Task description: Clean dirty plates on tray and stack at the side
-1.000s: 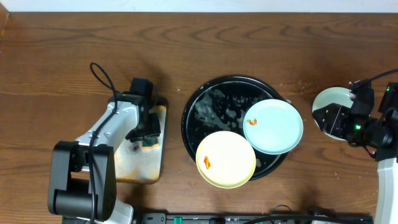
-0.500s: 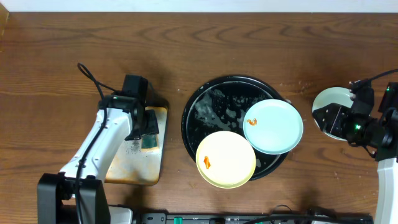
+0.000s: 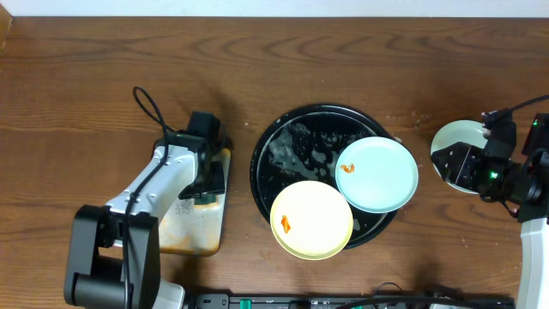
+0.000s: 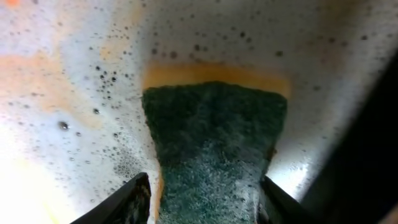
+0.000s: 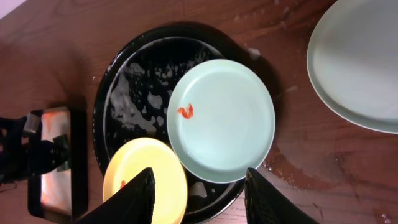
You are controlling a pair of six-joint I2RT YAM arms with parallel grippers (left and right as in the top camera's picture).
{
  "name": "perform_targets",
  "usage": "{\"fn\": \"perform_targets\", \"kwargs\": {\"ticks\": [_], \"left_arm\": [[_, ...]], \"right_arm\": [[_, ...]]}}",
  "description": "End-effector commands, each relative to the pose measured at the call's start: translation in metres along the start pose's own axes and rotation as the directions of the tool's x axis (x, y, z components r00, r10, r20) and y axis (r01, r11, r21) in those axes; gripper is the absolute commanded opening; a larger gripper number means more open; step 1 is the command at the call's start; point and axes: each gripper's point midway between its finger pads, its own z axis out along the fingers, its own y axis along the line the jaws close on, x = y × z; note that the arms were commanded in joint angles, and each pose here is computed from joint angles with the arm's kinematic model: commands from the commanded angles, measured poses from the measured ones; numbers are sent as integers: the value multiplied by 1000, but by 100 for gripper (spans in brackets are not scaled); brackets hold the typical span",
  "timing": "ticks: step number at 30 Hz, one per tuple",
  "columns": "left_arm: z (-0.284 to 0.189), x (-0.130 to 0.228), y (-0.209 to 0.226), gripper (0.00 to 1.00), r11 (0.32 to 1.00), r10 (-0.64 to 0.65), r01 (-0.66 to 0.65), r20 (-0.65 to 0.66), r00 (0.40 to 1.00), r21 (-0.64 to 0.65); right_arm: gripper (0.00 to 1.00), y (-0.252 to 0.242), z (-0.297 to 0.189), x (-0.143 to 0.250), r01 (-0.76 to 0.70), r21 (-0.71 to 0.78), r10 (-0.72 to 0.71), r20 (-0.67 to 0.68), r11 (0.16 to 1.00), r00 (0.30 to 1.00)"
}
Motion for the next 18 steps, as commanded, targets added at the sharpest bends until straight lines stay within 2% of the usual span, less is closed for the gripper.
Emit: {"fn": "perform_targets", "kwargs": {"ticks": [1, 8, 12, 18], "left_arm": [[3, -1, 8, 53, 999, -1, 2, 8, 1000, -48], [8, 0, -2, 36, 1000, -5, 5, 11, 1000, 10], [20, 2, -2, 33, 1000, -7, 6, 19, 1000, 12], [23, -2, -4, 14, 1000, -9, 8, 47, 999, 22]], "right_arm": [[45, 4, 2, 3, 17, -19, -17, -9, 1000, 1000], [45, 4, 2, 2, 18, -19, -18, -7, 1000, 1000], [45, 4, 2, 2, 18, -19, -18, -7, 1000, 1000], [45, 4, 2, 2, 18, -20, -18, -7, 1000, 1000]]}}
